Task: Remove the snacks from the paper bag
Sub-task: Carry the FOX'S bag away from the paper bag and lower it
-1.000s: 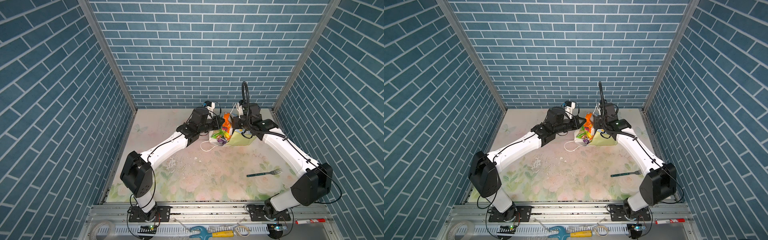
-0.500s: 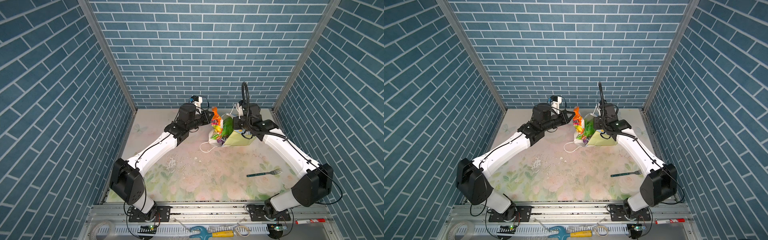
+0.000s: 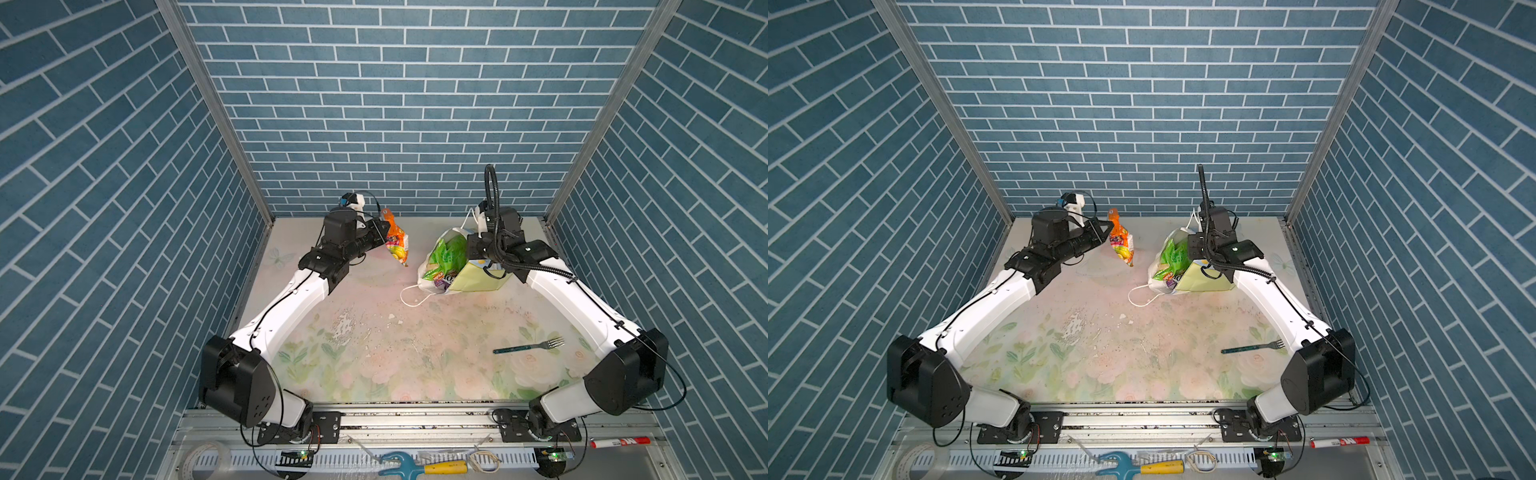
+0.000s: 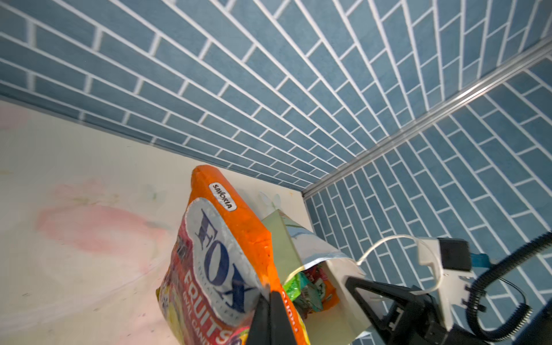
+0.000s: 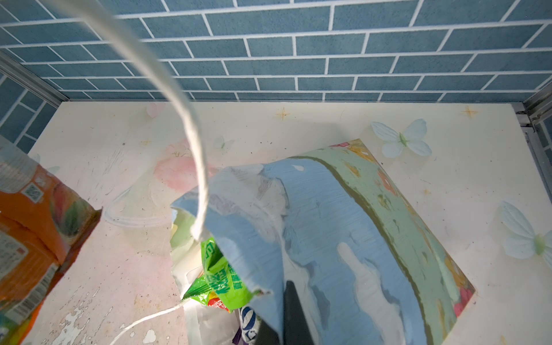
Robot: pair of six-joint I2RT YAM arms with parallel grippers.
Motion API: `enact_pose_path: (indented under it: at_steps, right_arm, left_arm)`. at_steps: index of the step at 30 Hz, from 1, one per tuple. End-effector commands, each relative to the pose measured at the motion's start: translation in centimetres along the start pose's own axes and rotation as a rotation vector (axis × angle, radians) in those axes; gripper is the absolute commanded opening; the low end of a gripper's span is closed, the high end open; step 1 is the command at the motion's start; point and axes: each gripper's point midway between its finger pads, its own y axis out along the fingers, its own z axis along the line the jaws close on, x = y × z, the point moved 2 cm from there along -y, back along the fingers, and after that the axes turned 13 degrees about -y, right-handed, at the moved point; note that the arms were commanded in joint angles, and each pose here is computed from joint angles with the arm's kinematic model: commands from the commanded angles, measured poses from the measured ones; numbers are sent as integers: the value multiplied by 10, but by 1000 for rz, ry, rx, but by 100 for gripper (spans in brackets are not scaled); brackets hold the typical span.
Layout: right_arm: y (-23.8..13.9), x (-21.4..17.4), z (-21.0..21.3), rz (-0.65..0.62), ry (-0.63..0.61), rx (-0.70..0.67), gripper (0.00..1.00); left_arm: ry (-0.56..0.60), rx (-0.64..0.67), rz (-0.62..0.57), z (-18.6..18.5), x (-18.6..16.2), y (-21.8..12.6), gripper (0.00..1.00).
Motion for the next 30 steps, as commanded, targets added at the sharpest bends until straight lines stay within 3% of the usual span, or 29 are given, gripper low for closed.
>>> enact_pose_path:
  at_steps: [1, 12, 16, 22, 30]
  right_arm:
    - [-18, 19, -3, -88, 49, -15, 0]
    - [-15, 16, -9, -106, 66, -55, 0]
    - [-13, 11, -12, -93, 61, -72, 0]
    - [-16, 7, -15, -90, 57, -91, 0]
    - [-14, 8, -10, -98, 62, -58, 0]
  left_arm:
    - [19, 102, -65, 30, 13, -26, 0]
    - [171, 589, -187, 125, 10, -103, 0]
    - [127, 690, -202, 156, 14, -107, 0]
    - [21, 776, -110, 212, 5, -78, 0]
    - [-19, 822, -93, 249, 43, -34, 2]
